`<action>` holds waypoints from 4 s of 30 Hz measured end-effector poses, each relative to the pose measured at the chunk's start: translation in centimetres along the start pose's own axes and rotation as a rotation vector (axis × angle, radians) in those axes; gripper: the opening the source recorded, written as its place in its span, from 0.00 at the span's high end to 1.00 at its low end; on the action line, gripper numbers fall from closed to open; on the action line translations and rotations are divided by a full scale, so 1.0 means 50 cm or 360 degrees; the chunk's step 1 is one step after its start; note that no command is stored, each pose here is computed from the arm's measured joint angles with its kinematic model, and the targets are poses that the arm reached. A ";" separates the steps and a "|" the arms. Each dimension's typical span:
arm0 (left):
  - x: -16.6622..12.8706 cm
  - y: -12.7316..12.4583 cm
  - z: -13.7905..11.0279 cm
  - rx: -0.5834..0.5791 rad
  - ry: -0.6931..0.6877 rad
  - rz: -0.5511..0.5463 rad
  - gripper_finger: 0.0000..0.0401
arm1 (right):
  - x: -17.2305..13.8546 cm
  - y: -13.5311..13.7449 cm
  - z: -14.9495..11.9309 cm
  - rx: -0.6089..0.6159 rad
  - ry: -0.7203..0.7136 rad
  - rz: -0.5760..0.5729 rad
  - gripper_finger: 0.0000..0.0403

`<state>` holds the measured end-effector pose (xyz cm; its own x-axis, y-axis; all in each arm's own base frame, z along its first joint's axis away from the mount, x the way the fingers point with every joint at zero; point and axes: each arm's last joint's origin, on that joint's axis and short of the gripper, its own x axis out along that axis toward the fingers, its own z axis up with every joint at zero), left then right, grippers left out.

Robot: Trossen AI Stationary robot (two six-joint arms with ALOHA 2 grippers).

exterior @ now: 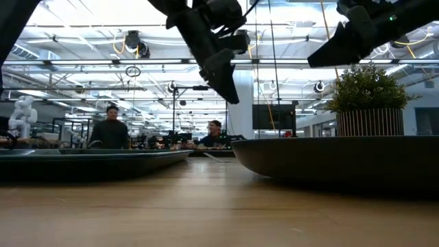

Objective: Pick and place plate/cup/fork/spoon on tray
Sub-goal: Put the orange fork on the black tray

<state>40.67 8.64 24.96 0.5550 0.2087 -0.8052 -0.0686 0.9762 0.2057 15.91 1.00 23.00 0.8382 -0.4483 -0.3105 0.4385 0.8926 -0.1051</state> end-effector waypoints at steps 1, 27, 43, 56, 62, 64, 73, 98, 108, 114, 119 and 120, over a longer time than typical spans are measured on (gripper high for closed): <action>-0.002 0.009 0.004 0.0012 -0.0026 -0.0015 0.40 | 0.000 0.000 0.003 -0.0008 -0.0004 0.0004 0.47; 0.146 0.057 0.042 0.0262 0.0349 -0.0336 0.40 | 0.003 -0.006 0.007 -0.0045 -0.0009 -0.0002 0.47; 0.190 0.019 0.033 0.0322 0.0366 -0.0418 0.40 | 0.004 -0.007 0.013 -0.0042 -0.0052 -0.0003 0.47; 0.224 0.045 0.007 0.0237 0.0428 -0.0473 0.40 | 0.004 -0.006 0.014 -0.0038 -0.0056 0.0037 0.47; 0.241 0.032 0.001 0.0270 0.0451 -0.0494 0.40 | 0.004 -0.006 0.013 -0.0047 -0.0052 0.0035 0.47; 0.241 0.033 0.002 0.0268 0.0439 -0.0492 0.40 | 0.004 -0.006 0.013 -0.0045 -0.0054 0.0036 0.47; 0.247 0.032 0.003 0.0268 0.0420 -0.0490 0.46 | 0.004 -0.006 0.013 -0.0048 -0.0055 0.0034 0.47; 0.273 0.022 -0.011 0.0310 0.0471 -0.0508 0.66 | 0.004 -0.006 0.013 -0.0080 -0.0054 0.0032 0.47; 0.275 0.021 -0.010 0.0335 0.0476 -0.0488 0.94 | 0.004 -0.006 0.013 -0.0081 -0.0055 0.0031 0.47; 0.263 0.012 0.002 0.0371 0.0485 -0.0415 0.94 | 0.004 -0.006 0.013 -0.0082 -0.0053 0.0031 0.47; 0.245 0.023 0.022 0.0423 0.0519 -0.0311 0.94 | 0.004 -0.006 0.013 -0.0081 -0.0054 0.0031 0.47; 0.239 0.028 0.026 0.0422 0.0518 -0.0291 0.94 | 0.004 -0.006 0.013 -0.0081 -0.0054 0.0031 0.47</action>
<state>48.29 12.43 16.34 0.2462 0.0832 -0.9656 0.2442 0.9588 0.1449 16.17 0.63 23.58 0.8573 -0.4313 -0.2810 0.4055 0.9021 -0.1477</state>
